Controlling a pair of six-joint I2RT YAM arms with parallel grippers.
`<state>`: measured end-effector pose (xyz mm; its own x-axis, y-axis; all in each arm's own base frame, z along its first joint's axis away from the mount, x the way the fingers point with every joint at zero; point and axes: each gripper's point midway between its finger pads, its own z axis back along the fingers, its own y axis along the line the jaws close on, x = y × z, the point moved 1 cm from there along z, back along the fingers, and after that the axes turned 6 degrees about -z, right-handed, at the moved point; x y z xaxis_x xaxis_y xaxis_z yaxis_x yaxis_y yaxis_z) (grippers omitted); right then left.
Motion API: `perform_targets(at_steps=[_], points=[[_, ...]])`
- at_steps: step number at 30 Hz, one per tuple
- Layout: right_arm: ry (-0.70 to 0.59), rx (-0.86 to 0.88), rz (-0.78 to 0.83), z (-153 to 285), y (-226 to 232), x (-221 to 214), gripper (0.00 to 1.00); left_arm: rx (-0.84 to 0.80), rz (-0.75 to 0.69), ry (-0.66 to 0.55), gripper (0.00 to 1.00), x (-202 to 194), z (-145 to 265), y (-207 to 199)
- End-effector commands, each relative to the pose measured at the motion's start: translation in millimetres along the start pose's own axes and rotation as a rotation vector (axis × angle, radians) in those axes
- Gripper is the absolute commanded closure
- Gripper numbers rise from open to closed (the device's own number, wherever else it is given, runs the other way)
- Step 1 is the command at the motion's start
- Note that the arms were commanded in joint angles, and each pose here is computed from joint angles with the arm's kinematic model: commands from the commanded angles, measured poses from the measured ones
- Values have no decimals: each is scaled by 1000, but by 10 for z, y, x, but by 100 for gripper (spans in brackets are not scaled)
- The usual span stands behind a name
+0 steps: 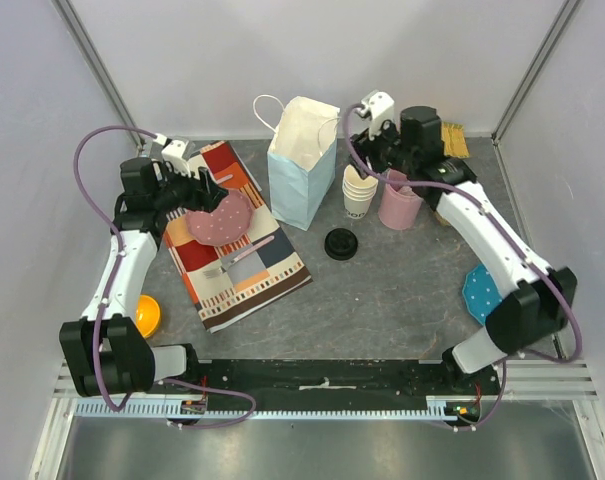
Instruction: Pack the takeout coffee
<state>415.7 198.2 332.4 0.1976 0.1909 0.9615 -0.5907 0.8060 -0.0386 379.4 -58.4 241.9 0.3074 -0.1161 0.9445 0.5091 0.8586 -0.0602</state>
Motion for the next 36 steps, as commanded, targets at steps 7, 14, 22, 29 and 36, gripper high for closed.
perform_targets(at_steps=[7, 14, 22, 29, 36], points=[[323, 104, 80, -444, 191, -800, 37, -102, 13, 38, 26, 69, 38, -154], [388, 70, 47, -626, 115, -999, 55, -126, 32, 45, 27, 39, 4, -180], [423, 23, 64, -721, 10, -1107, 60, -119, 34, 49, 28, 36, -15, -156], [440, 20, 73, -762, -10, -1147, 68, -112, 37, 47, 28, 58, -19, -142], [452, 42, 67, -771, 25, -1188, 72, -103, 34, 47, 28, 52, -26, -122]])
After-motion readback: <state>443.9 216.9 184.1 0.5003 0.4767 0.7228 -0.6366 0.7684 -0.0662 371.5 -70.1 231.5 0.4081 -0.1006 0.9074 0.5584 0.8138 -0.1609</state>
